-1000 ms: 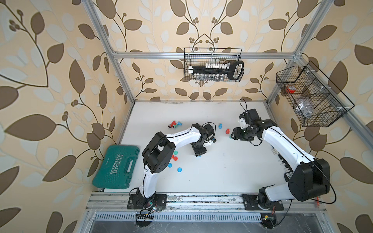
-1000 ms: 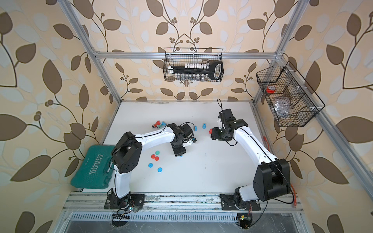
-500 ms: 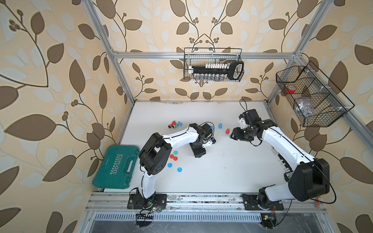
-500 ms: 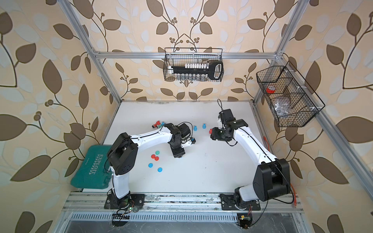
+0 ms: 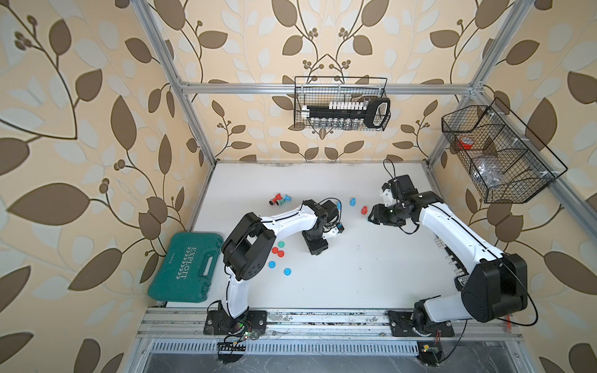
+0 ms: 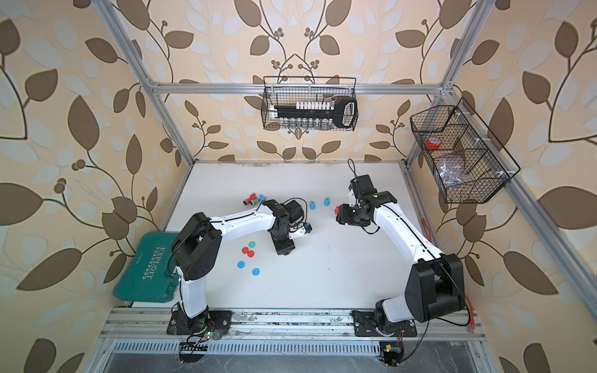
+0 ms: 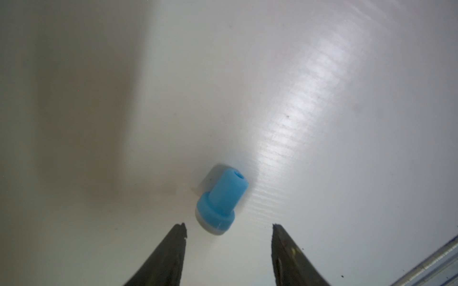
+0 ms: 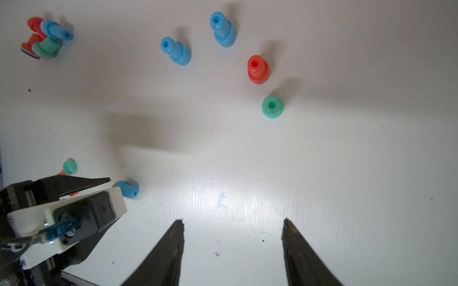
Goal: Close the stamp cap
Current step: Pick up the stamp from the center of the board.
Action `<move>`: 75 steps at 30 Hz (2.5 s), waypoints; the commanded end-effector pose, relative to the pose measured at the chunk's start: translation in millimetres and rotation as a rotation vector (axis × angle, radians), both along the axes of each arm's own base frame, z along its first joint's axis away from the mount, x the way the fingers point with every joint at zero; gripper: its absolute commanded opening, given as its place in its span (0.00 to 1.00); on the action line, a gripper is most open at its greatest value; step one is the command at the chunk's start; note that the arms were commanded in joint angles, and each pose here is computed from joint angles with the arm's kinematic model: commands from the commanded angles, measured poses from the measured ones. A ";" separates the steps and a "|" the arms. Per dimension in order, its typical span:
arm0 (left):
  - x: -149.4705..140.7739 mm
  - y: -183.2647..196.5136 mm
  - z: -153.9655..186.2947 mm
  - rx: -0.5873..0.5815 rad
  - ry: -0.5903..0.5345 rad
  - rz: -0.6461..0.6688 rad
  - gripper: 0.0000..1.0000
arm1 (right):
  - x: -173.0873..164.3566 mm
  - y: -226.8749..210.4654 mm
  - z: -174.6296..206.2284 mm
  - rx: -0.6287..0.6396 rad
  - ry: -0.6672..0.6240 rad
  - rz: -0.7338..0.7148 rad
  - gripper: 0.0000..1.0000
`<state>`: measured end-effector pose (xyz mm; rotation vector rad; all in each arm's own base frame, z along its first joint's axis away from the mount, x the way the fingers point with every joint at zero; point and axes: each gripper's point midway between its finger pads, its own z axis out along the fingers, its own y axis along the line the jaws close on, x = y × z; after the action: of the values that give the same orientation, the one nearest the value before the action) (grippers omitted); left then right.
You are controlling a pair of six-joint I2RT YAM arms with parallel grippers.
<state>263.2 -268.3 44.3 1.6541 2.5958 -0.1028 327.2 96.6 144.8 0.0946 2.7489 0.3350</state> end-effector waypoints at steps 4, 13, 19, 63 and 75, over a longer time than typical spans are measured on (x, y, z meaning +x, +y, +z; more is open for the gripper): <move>3.5 -3.9 -9.3 -0.004 0.017 0.012 0.57 | -3.5 2.1 -10.1 0.015 0.034 -0.002 0.59; 8.4 -5.0 -24.1 0.013 0.016 0.022 0.56 | -1.9 3.2 -12.4 0.019 0.042 -0.002 0.59; 7.6 -2.2 -29.2 0.033 0.023 0.020 0.48 | -2.1 3.3 -13.6 0.018 0.045 -0.002 0.58; -37.6 -5.4 137.9 -0.445 -0.141 0.285 0.23 | -78.6 164.1 40.2 0.818 0.220 0.275 0.58; -47.7 -12.6 138.0 -0.451 -0.138 0.268 0.25 | -69.8 194.1 42.0 0.857 0.265 0.325 0.53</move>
<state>220.0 -279.0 173.6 1.1256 2.4505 -0.4679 257.0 279.8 177.4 -0.0528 2.6669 1.6129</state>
